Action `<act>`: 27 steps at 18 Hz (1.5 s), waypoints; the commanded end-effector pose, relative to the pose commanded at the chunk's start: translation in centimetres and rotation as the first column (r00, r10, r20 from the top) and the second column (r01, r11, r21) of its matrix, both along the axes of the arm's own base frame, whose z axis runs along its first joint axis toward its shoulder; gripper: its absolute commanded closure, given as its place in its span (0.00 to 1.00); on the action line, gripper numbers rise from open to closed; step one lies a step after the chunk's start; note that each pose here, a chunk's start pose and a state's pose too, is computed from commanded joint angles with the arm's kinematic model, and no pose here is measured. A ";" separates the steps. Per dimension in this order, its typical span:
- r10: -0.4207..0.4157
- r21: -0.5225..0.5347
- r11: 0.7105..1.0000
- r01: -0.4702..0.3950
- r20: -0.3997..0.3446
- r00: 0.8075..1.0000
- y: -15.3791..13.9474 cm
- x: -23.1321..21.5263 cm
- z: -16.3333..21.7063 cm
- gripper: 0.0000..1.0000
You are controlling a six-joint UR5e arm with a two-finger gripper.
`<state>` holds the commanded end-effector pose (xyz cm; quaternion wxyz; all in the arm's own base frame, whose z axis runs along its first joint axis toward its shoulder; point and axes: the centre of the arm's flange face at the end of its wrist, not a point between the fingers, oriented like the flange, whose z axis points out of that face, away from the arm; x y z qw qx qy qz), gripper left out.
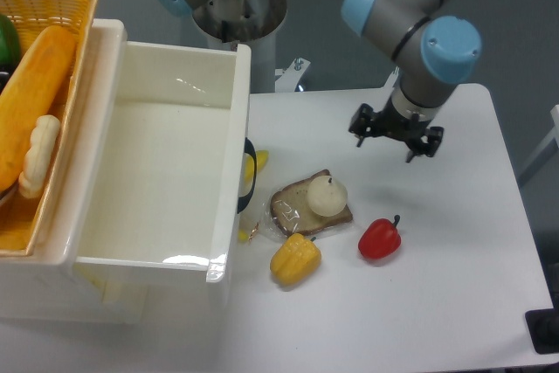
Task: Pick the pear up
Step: 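Move the open gripper over the pale pear on the bread slice, then lower the gripper around the pear and close on it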
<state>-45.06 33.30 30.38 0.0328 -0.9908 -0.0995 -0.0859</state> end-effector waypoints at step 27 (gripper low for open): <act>0.123 0.025 0.992 -0.125 0.056 0.991 5.6 2.1 -0.8 0.59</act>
